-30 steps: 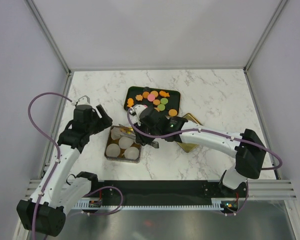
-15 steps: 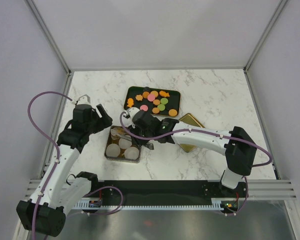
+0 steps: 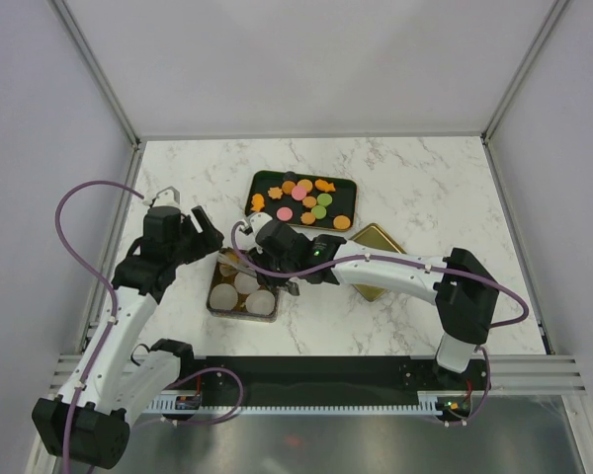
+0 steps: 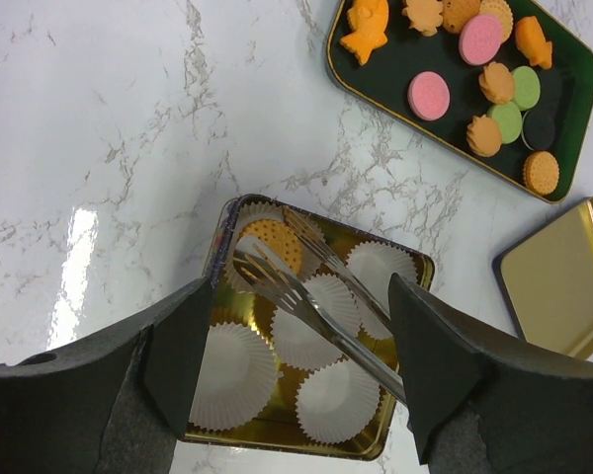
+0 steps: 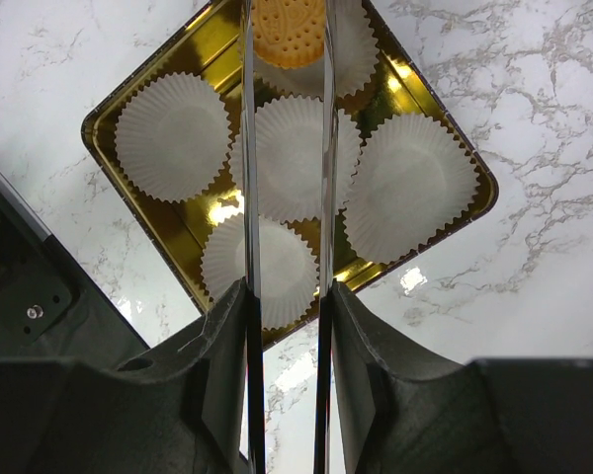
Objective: Pack the cookies
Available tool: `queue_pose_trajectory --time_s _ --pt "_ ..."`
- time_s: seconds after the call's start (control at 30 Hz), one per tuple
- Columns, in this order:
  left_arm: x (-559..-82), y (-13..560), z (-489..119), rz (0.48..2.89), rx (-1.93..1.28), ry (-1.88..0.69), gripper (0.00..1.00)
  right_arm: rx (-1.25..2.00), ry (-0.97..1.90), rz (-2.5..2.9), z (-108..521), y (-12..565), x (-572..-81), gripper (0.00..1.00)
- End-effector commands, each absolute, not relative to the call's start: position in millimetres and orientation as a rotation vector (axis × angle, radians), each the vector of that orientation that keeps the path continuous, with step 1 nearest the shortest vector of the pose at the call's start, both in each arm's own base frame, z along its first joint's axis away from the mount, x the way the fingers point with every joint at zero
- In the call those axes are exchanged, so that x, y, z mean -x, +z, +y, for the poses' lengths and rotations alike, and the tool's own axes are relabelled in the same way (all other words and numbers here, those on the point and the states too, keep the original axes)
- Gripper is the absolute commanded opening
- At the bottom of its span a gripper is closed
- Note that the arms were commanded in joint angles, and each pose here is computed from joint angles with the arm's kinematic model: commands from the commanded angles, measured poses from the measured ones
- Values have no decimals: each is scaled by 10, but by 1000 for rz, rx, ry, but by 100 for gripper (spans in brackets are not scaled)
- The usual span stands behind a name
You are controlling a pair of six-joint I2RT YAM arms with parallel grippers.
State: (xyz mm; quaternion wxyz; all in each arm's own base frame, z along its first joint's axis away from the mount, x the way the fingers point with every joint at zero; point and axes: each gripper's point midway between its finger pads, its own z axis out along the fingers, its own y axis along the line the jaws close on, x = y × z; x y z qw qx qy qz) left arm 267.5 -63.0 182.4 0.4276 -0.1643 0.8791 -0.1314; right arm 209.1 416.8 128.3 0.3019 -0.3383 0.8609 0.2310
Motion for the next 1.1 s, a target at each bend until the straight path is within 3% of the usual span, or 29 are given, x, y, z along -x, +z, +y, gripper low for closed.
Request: queue_pose_trajectory --time_s 0.0,0.43,0.7,1.07 --pt "-2722 1918 -648 2154 363 -347 80 837 647 2209 4320 1537 -2190 41" --pt "-2719 1917 -666 2155 347 -357 80 839 666 2195 4316 1624 -2166 53" --pt "-2724 1919 -673 2154 345 -360 80 840 675 2194 4309 1644 -2149 53" --pt "-2721 2011 -672 2123 341 -370 80 731 690 2121 4016 2198 -2386 52"
